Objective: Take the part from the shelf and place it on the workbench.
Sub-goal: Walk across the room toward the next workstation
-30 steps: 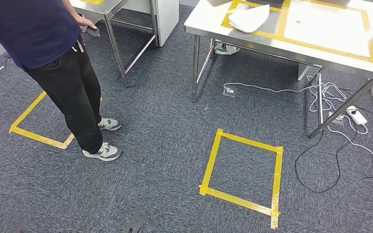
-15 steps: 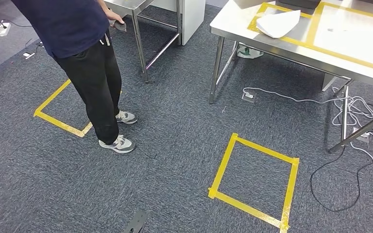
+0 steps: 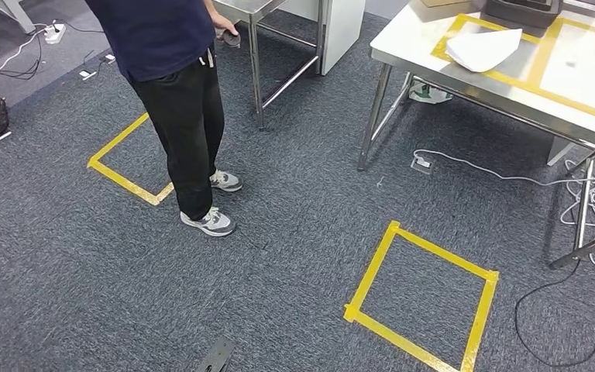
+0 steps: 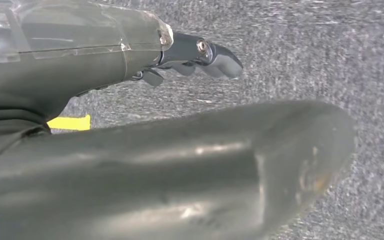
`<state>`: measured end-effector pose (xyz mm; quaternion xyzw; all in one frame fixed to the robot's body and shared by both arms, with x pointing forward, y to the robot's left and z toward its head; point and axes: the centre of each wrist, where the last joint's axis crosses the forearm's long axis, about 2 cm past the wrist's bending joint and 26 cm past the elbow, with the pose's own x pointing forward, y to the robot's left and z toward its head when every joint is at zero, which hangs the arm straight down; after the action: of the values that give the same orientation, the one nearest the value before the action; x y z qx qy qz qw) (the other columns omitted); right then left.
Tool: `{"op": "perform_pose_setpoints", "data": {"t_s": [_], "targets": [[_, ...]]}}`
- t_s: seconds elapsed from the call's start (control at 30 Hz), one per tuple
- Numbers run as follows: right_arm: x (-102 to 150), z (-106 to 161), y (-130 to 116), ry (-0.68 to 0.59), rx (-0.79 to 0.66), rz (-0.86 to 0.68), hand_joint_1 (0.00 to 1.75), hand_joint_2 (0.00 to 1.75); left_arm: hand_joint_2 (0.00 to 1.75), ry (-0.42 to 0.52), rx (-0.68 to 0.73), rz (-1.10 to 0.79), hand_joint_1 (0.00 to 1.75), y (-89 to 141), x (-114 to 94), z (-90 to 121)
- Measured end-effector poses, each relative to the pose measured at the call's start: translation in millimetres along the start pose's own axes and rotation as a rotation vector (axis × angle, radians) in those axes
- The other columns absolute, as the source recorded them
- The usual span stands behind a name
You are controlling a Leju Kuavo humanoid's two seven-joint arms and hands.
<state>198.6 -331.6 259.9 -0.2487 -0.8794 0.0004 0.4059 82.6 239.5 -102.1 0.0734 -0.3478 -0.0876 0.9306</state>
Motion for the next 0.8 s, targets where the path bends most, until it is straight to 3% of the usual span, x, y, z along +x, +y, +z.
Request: {"op": "perform_pose_setpoints", "data": {"t_s": [0.8], "targets": [[-0.8, -2.0, 0.4, -0.005, 0.009, 0.014, 0.0, 0.0, 0.0, 0.003, -0.003, 0.002, 0.0, -2.0, -0.8, 1.1]]}}
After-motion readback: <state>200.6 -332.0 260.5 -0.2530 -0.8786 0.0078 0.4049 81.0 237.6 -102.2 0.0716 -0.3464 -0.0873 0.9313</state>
